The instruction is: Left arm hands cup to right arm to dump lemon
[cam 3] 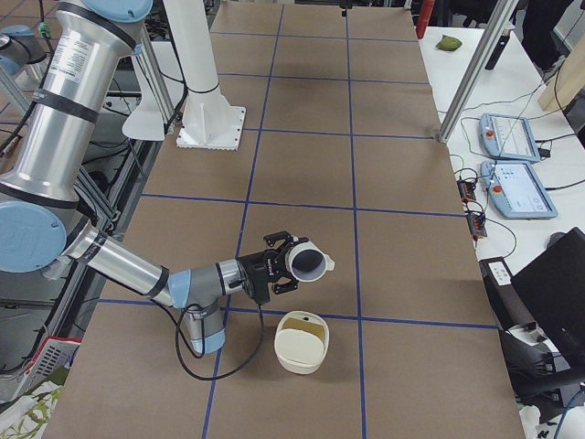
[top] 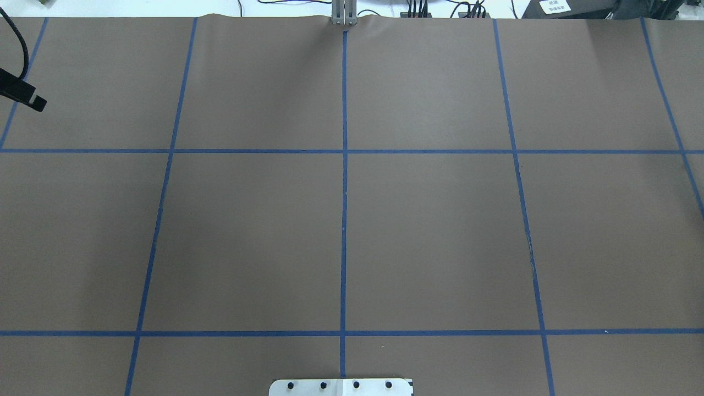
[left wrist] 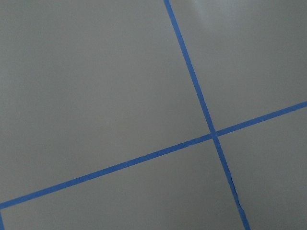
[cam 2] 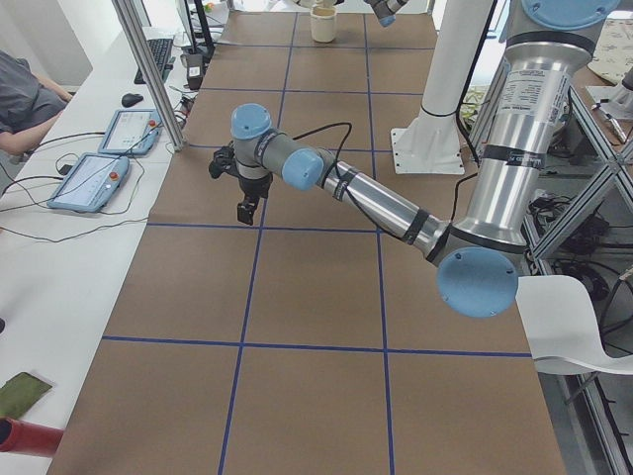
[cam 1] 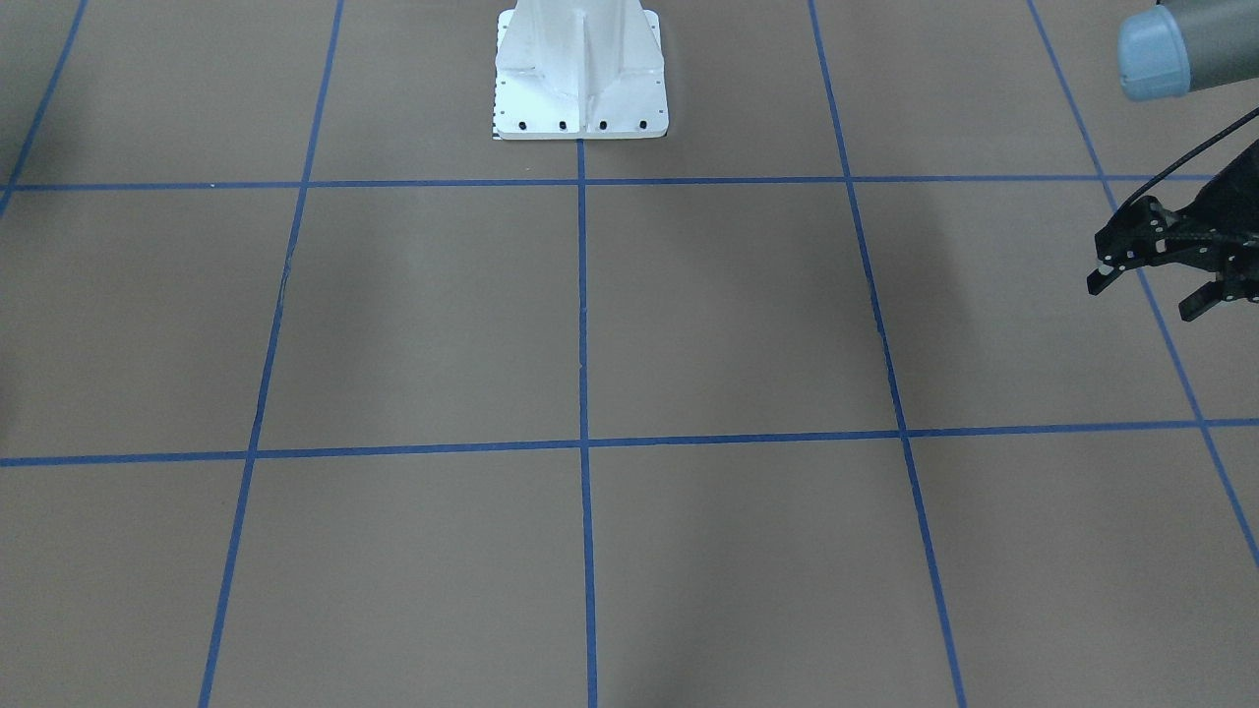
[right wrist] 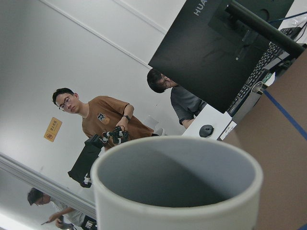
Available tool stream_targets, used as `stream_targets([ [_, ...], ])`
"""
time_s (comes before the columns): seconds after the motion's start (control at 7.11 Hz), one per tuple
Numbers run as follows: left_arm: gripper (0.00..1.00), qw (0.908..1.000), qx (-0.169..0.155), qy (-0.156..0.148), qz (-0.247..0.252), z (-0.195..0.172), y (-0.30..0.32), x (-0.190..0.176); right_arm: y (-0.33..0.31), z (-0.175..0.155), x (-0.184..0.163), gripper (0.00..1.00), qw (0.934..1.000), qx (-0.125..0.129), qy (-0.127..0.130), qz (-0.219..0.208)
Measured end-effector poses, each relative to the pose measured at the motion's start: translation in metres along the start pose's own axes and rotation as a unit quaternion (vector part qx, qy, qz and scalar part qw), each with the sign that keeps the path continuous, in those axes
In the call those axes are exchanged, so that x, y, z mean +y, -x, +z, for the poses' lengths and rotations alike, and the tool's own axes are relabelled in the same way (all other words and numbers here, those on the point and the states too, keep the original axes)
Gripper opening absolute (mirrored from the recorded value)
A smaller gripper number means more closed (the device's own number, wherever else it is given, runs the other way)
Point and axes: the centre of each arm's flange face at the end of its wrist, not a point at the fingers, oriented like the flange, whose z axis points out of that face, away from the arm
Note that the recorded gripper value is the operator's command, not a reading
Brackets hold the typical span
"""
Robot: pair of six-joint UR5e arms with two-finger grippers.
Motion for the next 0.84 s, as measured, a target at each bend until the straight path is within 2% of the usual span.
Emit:
stream_targets([
  [0.14, 1.00, 1.0000, 0.000, 0.000, -0.001, 0.000, -0.001, -0.001, 0.010, 0.021, 0.002, 0.18, 0.9970, 0.014, 0.005, -0.075],
  [0.28, 1.00, 1.0000, 0.001, -0.001, -0.003, -0.001, -0.001, -0.002, 0.019, 0.047, 0.005, 0.18, 0.9897, 0.025, 0.011, -0.141],
  [0.56, 1.00, 0.9999, 0.010, 0.002, -0.005, -0.001, -0.004, -0.003, 0.038, 0.118, 0.014, 0.18, 0.9670, 0.038, 0.027, -0.251],
  [0.84, 1.00, 0.9997, 0.021, 0.004, -0.010, -0.002, -0.009, -0.006, 0.070, 0.197, 0.024, 0.18, 0.9586, 0.026, 0.038, -0.281],
])
